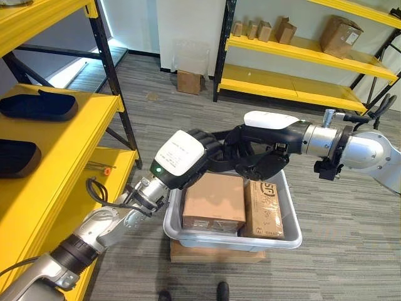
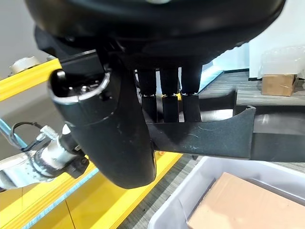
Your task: Move parts from the plastic box to the shelf.
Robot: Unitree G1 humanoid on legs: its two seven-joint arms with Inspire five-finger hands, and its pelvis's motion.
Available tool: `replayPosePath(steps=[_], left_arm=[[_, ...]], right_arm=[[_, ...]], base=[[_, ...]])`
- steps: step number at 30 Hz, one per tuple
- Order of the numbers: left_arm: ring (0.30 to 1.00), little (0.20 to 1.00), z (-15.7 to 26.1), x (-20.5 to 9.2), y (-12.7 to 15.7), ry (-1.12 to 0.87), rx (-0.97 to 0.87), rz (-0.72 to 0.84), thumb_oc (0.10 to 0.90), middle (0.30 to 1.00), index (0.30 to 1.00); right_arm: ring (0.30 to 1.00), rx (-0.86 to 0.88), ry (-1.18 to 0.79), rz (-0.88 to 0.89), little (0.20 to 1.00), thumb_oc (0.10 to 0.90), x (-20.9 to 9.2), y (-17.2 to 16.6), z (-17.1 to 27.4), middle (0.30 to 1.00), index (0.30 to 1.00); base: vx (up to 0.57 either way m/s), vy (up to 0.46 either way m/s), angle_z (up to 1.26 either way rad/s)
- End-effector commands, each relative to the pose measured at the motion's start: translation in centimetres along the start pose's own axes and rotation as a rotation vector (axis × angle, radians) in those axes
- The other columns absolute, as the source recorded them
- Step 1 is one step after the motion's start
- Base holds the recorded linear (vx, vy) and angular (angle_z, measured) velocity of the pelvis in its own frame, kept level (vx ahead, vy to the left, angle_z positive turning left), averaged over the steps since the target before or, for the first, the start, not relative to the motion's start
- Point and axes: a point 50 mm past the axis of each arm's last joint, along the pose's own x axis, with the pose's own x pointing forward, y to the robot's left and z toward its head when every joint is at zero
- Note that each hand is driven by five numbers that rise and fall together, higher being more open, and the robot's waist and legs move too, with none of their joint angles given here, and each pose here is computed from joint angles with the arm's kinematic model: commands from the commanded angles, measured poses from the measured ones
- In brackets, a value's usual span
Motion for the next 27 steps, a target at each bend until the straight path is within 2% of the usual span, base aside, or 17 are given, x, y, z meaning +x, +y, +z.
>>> replayPosePath(steps=[1, 19, 20, 27], left_arm=[[0.300, 0.300, 3.38, 1.59, -1.44, -0.219, -0.027, -0.097, 0.400, 0.300, 0.300], [0.300, 0.300, 3.09, 1.34, -1.73, -0.182, -0.055, -0.099, 0.400, 0.300, 0.300], [0.300, 0.300, 3.01, 1.24, -1.82, -0.172, -0.059, -0.098, 0.400, 0.300, 0.300], [0.300, 0.300, 2.53, 0.98, -1.82, -0.135, -0.064, -0.089, 0.400, 0.300, 0.300]], right_arm=[[0.300, -0.155, -0.622, -0.376, 0.300, 0.400, 0.60, -8.68, 12.42, 0.300, 0.300], [0.300, -0.159, -0.642, -0.400, 0.300, 0.400, 0.79, -8.94, 12.84, 0.300, 0.300], [1.000, -0.150, -0.643, -0.413, 1.000, 0.900, 0.75, -8.97, 12.70, 1.000, 1.000], [1.000, -0.127, -0.649, -0.426, 1.000, 0.900, 0.60, -8.92, 12.60, 1.000, 1.000]], base=[[0.00, 0.000, 0.00], [0.00, 0.000, 0.00], [0.00, 0.000, 0.00], [0.00, 0.000, 0.00]])
